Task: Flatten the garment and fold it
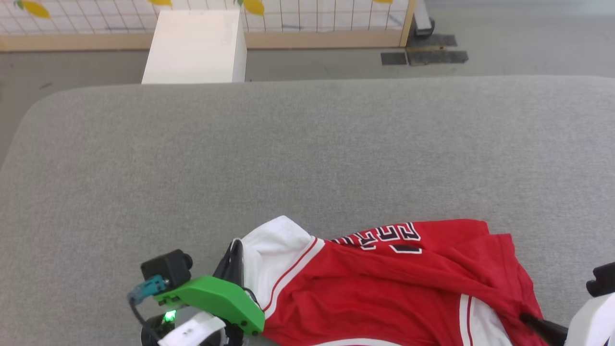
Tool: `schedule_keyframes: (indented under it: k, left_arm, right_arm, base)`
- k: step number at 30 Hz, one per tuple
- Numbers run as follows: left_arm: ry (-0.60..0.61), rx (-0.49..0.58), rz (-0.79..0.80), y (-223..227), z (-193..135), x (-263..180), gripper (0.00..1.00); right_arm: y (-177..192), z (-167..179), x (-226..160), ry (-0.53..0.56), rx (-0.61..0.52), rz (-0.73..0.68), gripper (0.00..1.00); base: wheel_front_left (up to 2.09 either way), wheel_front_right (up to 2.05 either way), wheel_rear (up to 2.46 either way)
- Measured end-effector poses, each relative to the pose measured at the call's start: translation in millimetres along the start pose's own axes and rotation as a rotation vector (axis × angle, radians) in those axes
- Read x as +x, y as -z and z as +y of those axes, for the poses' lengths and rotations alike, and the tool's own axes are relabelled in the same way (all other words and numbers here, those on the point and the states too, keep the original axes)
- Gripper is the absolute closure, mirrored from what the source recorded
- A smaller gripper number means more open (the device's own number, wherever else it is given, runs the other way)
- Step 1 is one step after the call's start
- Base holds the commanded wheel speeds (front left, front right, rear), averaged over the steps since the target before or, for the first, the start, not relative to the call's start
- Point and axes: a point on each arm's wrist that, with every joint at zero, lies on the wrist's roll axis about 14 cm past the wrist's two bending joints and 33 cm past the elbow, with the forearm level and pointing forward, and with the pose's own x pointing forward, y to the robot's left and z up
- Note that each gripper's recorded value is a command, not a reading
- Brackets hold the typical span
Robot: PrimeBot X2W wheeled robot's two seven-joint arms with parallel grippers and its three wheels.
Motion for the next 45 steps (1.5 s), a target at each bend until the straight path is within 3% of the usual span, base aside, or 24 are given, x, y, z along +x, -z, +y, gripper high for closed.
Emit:
schedule_keyframes:
  k: [4, 7, 10, 11, 19, 29, 36, 40, 45]
  left_arm:
    - [0.054, -0.068, -0.065, -20.8, -8.2, 1.0, 1.0]
    - [0.102, -0.037, -0.125, -49.9, -14.7, 14.6, 1.0]
    - [0.175, 0.0, -0.199, -95.9, -32.5, 39.4, 1.0]
    - [0.221, 0.039, -0.253, -141.9, -50.4, 66.7, 1.0]
    - [0.236, 0.229, -0.426, -259.4, -100.7, 128.1, 1.0]
    - [0.226, 0.3, -0.632, -352.5, -146.0, 161.3, 1.0]
    - [0.267, 0.255, -0.85, -390.3, -162.9, 152.4, 1.0]
    - [0.284, 0.246, -0.832, -375.9, -159.9, 164.6, 1.0]
    - [0.235, 0.247, -0.739, -339.2, -121.8, 184.8, 1.0]
  right_arm:
    - [-16.6, 8.6, -8.4, -0.028, -0.017, -0.054, 1.0]
    - [-52.4, 17.8, -10.1, -0.045, -0.088, -0.101, 1.0]
    - [-109.5, 29.5, -12.4, -0.047, -0.187, -0.179, 1.0]
    - [-162.8, 42.8, -10.2, -0.046, -0.257, -0.237, 1.0]
    - [-305.3, 85.0, -13.8, -0.05, -0.332, -0.473, 1.0]
    - [-420.8, 110.8, -26.0, -0.008, -0.347, -0.769, 1.0]
    - [-447.7, 114.2, -14.4, -0.018, -0.342, -0.865, 1.0]
    - [-447.1, 116.9, 4.7, -0.057, -0.327, -0.859, 1.0]
    - [-412.9, 111.2, 46.9, -0.075, -0.378, -0.765, 1.0]
  base:
    - [0.0, 0.0, 0.0]
    - [0.0, 0.0, 0.0]
    - [0.0, 0.0, 0.0]
    - [0.0, 0.0, 0.0]
    - [0.0, 0.0, 0.0]
    - [0.0, 0.0, 0.0]
    - [0.0, 0.0, 0.0]
    - [0.0, 0.0, 0.0]
    - [0.0, 0.0, 0.0]
